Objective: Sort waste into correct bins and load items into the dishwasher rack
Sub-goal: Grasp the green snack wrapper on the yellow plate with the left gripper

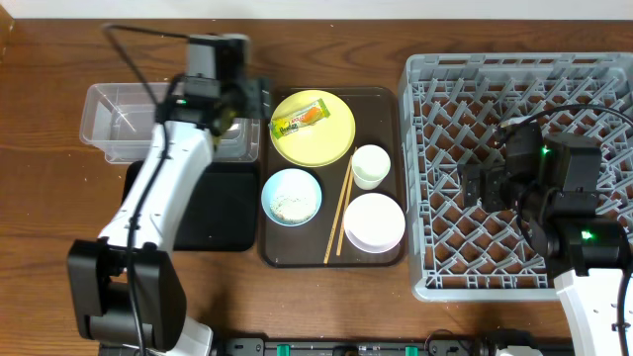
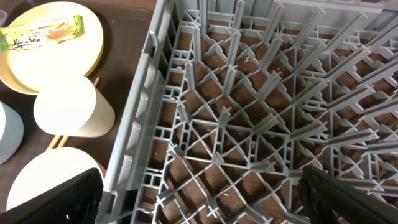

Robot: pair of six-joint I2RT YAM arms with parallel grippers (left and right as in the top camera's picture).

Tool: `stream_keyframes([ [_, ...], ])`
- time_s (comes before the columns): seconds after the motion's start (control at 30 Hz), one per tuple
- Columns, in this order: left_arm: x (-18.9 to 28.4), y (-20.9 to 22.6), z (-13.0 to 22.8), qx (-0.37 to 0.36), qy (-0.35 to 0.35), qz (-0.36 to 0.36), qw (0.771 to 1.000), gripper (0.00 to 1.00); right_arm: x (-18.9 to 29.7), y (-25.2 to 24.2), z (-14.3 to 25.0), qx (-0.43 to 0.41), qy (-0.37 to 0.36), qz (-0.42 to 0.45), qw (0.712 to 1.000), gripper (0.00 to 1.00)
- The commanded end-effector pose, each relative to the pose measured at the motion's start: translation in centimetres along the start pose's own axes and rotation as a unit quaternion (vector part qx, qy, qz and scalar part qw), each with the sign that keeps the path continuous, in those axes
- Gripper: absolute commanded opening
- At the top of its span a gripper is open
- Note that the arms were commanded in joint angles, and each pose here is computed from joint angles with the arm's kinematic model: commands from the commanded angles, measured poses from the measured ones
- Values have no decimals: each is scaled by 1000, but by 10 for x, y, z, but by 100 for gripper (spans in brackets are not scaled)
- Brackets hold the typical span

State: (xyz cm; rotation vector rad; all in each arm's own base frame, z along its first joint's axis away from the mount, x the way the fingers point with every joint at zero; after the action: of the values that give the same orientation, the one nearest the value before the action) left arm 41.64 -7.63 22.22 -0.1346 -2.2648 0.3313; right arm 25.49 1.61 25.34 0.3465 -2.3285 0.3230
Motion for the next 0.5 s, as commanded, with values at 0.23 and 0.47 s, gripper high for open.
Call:
stream_keyframes([
  [0.23,-62,-41,36,-208,44,62,975,79,7,-2,-8,-6,-16,2,1000,99],
  [0.47,-98,-37,50,-210,55,57,975,79,7,-2,-6,-7,-10,0,1000,99],
])
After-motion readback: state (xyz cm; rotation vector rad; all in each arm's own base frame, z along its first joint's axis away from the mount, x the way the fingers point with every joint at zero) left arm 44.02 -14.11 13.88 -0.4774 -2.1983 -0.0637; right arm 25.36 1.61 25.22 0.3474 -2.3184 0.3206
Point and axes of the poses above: each gripper's point midway between its finger pads, its own x axis back along the fingers, its own y axis along the line the jaws close on, z = x × y, the point moved 7 cm from there along x, back along the fingers, and after that the axes turned 14 degrees about x, right-handed, at the moved point
